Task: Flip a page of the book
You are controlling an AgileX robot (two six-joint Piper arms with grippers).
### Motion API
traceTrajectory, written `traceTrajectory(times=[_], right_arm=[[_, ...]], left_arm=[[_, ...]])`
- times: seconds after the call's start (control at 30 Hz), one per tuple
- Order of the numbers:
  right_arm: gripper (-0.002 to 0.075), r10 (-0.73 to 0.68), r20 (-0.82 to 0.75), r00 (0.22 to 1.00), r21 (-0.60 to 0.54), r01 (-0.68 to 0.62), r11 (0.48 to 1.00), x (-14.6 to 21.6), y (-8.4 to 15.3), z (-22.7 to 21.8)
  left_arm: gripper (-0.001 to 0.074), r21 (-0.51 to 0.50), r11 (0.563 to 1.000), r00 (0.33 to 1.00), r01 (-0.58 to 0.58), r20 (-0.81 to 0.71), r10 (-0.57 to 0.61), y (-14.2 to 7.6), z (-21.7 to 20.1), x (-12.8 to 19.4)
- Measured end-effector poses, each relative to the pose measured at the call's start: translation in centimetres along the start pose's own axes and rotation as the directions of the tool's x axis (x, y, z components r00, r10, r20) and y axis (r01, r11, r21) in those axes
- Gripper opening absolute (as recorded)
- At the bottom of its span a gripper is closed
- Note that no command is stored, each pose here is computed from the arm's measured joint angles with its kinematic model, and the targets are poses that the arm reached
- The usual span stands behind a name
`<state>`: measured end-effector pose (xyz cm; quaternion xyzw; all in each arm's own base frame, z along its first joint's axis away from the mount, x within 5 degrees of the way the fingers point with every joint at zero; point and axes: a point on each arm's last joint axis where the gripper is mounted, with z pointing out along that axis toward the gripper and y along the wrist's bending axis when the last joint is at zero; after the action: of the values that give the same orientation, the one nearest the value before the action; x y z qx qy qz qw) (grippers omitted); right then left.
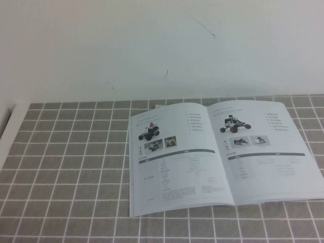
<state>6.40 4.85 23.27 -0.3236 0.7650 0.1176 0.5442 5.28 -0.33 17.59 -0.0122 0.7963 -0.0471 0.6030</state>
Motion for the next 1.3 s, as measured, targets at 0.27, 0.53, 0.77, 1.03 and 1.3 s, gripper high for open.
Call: traceTrajectory(times=[0.27, 0.53, 0.77, 1.03, 1.3], right_arm=[[-0.0001, 0.000, 0.000, 1.000, 0.000, 0.000, 1.000, 0.00, 0.00, 0.00], [-0.0001, 0.000, 0.000, 1.000, 0.000, 0.000, 1.000, 0.00, 0.00, 0.00], [-0.0001, -0.022, 0.001, 1.000, 0.003, 0.022, 1.000, -0.01, -0.02, 0.00], [-0.0001, -0.063, 0.009, 0.998, 0.042, 0.062, 0.997, -0.07, -0.37, 0.01], [-0.0001, -0.065, 0.013, 0.998, 0.055, 0.064, 0.996, -0.11, -0.47, -0.02]], left_arm=[[-0.0004, 0.001, 1.000, 1.000, 0.002, 0.000, -0.002, -0.01, 0.00, 0.00], [-0.0004, 0.001, 1.000, 1.000, 0.005, -0.003, -0.005, -0.01, 0.00, 0.03], [-0.0004, 0.001, 1.000, 1.000, 0.005, -0.005, -0.005, -0.01, -0.02, 0.01], [-0.0004, 0.001, 1.000, 1.000, 0.009, -0.010, -0.009, -0.01, -0.02, 0.05], [-0.0004, 0.001, 1.000, 1.000, 0.009, -0.010, -0.009, -0.01, -0.02, 0.05]])
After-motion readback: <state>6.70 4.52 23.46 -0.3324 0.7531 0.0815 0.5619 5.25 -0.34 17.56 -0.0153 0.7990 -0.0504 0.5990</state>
